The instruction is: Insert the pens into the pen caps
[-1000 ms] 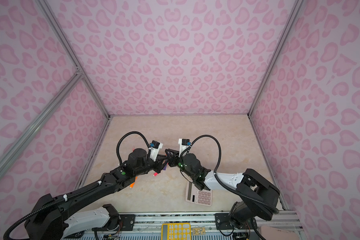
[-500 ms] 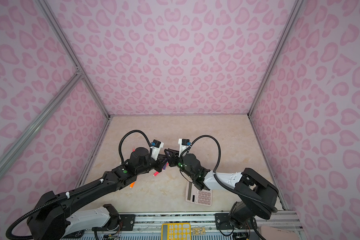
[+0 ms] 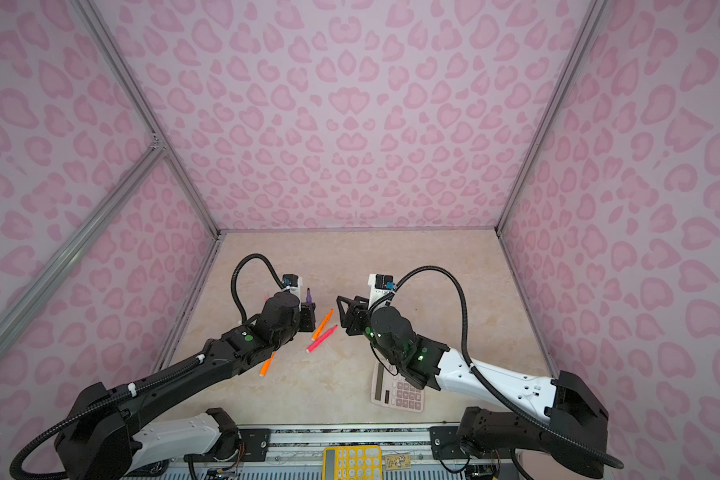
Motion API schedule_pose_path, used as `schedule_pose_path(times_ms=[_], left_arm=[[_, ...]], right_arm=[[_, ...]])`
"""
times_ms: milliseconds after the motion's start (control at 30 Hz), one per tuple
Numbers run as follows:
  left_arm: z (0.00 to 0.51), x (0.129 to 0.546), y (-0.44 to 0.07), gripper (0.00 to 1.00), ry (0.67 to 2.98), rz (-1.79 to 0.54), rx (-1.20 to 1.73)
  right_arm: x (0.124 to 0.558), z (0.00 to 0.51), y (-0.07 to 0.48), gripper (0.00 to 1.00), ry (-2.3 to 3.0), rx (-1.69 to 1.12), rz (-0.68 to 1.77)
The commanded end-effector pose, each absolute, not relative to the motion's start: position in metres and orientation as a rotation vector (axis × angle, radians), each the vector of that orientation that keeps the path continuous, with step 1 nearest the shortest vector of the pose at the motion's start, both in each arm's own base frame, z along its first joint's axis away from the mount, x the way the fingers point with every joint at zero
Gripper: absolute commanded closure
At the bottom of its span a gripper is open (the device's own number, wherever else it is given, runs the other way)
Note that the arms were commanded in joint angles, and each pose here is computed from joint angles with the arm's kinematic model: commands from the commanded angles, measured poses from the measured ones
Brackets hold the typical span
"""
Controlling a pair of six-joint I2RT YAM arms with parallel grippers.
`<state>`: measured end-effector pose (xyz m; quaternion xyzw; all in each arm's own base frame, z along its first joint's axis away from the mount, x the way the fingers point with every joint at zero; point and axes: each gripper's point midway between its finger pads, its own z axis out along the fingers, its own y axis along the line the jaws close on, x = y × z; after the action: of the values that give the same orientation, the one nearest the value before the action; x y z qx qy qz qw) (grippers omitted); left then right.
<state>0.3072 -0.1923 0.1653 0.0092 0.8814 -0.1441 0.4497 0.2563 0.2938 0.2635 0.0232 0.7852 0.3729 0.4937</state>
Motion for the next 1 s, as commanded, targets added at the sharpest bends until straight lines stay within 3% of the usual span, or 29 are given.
schedule_pose_path(times_ms=[0, 67, 133, 267, 433, 733, 967], left_arm=[[0.174, 0.307, -0.182, 0.97, 2.148, -0.339, -0.044], [0.183, 0.304, -0.18, 0.97, 2.131, -0.361, -0.057], [0.192, 0.304, -0.176, 0.97, 2.097, -0.38, -0.099], [0.211, 0.316, -0.171, 0.97, 2.077, -0.392, -0.187], [0.192, 0.32, -0.186, 0.97, 2.119, -0.423, -0.146], [0.193, 0.313, -0.211, 0.97, 2.139, -0.546, 0.031], [0.164, 0.314, -0.223, 0.97, 2.216, -0.603, -0.015]], right_arm=[[0.255, 0.234, 0.262, 0.39, 2.027, 0.105, 0.707], [0.263, 0.224, 0.247, 0.35, 2.074, 0.185, 0.67], [0.277, 0.209, 0.237, 0.41, 2.133, 0.228, 0.663], [0.299, 0.165, 0.216, 0.44, 2.243, 0.313, 0.548], [0.308, 0.121, 0.228, 0.46, 2.33, 0.184, 0.42], [0.31, 0.097, 0.251, 0.44, 2.513, 0.037, 0.402], [0.305, 0.078, 0.268, 0.45, 2.591, 0.003, 0.454]])
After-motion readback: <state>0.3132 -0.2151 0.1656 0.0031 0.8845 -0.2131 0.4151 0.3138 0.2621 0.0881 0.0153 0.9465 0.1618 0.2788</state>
